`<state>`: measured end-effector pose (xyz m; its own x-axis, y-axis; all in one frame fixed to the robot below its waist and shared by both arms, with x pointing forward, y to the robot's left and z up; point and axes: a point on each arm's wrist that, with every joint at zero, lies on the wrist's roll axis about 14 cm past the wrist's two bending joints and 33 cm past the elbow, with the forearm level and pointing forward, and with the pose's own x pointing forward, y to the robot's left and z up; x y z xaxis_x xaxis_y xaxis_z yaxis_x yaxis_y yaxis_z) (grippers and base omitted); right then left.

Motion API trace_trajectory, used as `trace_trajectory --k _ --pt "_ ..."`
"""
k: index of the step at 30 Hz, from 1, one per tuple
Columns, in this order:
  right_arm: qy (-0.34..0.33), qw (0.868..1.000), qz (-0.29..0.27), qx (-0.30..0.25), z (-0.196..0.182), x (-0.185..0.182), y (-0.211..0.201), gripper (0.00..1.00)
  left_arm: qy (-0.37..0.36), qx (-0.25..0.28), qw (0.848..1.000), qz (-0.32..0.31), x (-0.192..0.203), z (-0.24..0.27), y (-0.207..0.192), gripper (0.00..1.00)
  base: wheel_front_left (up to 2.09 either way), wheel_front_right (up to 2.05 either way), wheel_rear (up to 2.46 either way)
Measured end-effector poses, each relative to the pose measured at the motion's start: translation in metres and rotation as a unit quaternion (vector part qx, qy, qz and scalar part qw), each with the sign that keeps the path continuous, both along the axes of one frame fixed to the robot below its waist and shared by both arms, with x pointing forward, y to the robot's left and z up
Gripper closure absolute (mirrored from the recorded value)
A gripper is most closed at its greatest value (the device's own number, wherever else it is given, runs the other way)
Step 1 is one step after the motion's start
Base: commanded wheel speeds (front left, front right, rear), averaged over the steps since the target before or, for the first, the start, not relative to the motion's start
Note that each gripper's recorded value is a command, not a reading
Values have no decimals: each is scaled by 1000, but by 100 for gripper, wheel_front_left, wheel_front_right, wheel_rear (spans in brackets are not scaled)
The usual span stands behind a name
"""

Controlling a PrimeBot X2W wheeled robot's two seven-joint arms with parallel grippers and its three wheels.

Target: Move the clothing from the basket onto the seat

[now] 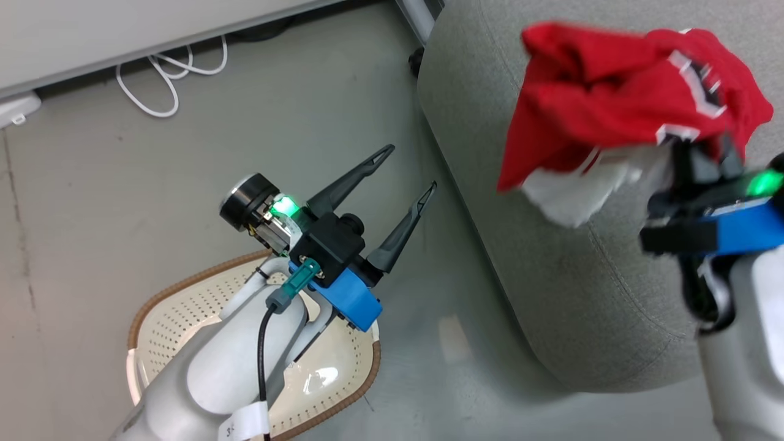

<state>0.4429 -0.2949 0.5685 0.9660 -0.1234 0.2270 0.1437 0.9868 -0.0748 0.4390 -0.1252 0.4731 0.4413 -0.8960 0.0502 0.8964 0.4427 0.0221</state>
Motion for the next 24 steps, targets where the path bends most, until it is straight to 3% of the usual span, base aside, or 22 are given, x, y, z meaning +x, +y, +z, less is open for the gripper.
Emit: trace_trajectory --k 6,9,13,20,24 --pt "-76 996 -32 -43 58 27 -29 100 6 4 1000 0 15 -18 3 0 0 0 0" --pt "-126 986 -75 -80 97 41 -62 100 13 8 1000 -5 26 -37 4 0 0 0 0" --pt "-150 975 -127 -100 113 47 -98 100 21 8 1000 -7 37 -56 5 0 0 0 0" --pt "-85 972 -195 -104 67 49 -150 100 36 6 999 -10 46 -82 6 0 0 0 0" --pt "16 969 -238 -65 -13 40 -182 100 46 7 999 -4 53 -98 12 0 0 0 0"
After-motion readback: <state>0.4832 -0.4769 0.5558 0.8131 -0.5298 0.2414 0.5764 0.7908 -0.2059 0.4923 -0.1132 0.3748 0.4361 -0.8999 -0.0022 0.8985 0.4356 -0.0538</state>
